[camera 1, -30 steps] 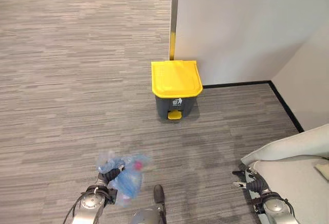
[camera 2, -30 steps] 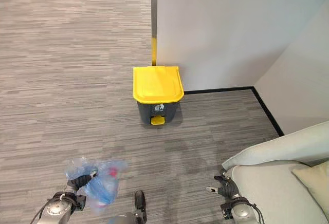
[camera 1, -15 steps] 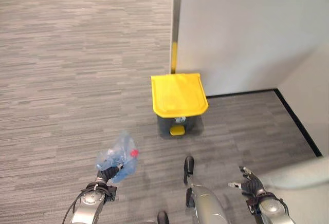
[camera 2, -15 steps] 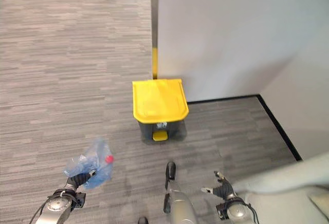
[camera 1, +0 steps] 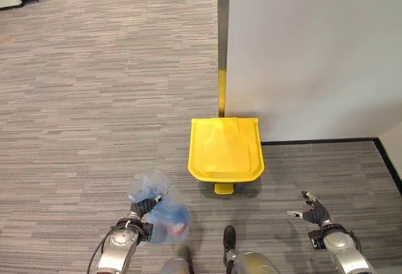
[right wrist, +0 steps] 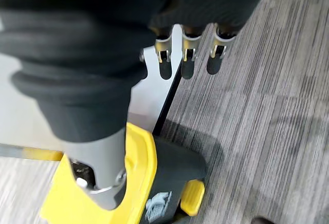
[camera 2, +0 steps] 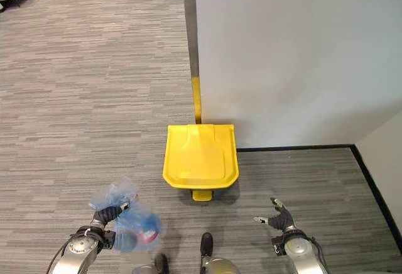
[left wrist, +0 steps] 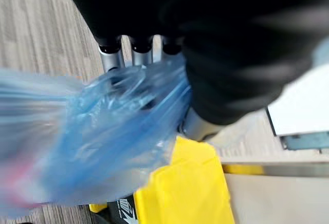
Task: Gather garbage on tea table into small bin, then transfer packed bag to large trash can.
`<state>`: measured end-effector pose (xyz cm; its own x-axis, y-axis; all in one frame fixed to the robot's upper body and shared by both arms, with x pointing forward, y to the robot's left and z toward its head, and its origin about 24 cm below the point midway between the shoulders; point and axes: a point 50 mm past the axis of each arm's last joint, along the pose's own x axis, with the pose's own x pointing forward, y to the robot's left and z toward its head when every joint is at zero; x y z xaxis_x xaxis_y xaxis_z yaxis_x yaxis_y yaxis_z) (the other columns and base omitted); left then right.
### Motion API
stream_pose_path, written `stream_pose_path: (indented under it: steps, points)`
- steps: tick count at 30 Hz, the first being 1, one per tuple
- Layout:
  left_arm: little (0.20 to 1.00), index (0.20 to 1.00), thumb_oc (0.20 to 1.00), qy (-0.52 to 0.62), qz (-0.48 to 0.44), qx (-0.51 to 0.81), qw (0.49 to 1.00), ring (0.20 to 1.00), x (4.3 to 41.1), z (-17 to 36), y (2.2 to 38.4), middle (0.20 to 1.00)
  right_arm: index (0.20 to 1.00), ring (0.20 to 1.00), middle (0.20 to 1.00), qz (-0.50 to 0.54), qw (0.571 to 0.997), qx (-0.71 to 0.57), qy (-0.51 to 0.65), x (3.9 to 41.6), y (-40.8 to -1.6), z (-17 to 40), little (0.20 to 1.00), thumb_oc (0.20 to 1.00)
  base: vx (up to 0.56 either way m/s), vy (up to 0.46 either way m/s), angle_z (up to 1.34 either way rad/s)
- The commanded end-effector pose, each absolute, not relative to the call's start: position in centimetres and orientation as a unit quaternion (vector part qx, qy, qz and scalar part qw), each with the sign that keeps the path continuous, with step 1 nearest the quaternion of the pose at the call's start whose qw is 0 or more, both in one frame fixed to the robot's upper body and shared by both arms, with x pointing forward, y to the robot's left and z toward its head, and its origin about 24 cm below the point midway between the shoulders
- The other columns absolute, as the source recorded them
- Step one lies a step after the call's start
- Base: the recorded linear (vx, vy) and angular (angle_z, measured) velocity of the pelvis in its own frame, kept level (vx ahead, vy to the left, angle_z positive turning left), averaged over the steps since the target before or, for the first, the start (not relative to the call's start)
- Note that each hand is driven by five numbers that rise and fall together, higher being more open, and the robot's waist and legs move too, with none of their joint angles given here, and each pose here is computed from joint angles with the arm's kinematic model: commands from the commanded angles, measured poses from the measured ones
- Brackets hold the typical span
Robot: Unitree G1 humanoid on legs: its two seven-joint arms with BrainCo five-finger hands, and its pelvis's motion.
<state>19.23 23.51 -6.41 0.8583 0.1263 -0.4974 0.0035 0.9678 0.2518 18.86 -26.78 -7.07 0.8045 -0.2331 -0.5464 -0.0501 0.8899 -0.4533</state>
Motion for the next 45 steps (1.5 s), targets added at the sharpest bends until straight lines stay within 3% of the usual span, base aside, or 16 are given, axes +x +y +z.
stream_pose_path:
  steps: [1, 16, 29, 45]
  points:
    - [0.2, 0.2, 0.2, 0.214, 0.038, 0.137, 0.966, 0.2, 19.9, -4.5, 24.6, 0.2, 1.0, 1.0, 1.0, -0.073, 0.922, -0.237, 0.296, 18.7, -28.2, -6.4, 1.0, 1.0, 0.11, 0.141, -0.3]
    - [0.2, 0.2, 0.2, 0.215, 0.059, 0.158, 0.962, 0.2, 19.6, -4.0, 26.3, 0.2, 1.0, 1.0, 1.0, -0.034, 0.924, -0.23, 0.305, 19.3, -25.7, -7.3, 1.0, 1.0, 0.0, 0.148, -0.24]
    - [0.2, 0.2, 0.2, 0.229, 0.045, 0.142, 0.962, 0.2, 19.1, -4.8, 25.4, 0.2, 1.0, 1.0, 1.0, -0.052, 0.923, -0.232, 0.302, 18.9, -26.8, -7.0, 1.0, 1.0, 0.06, -0.04, 0.06]
    - [0.2, 0.2, 0.2, 0.213, 0.068, 0.163, 0.961, 0.2, 20.0, -3.7, 26.7, 0.2, 1.0, 1.0, 1.0, -0.04, 0.926, -0.231, 0.297, 19.7, -25.9, -6.9, 1.0, 1.0, 0.1, 0.104, -0.06]
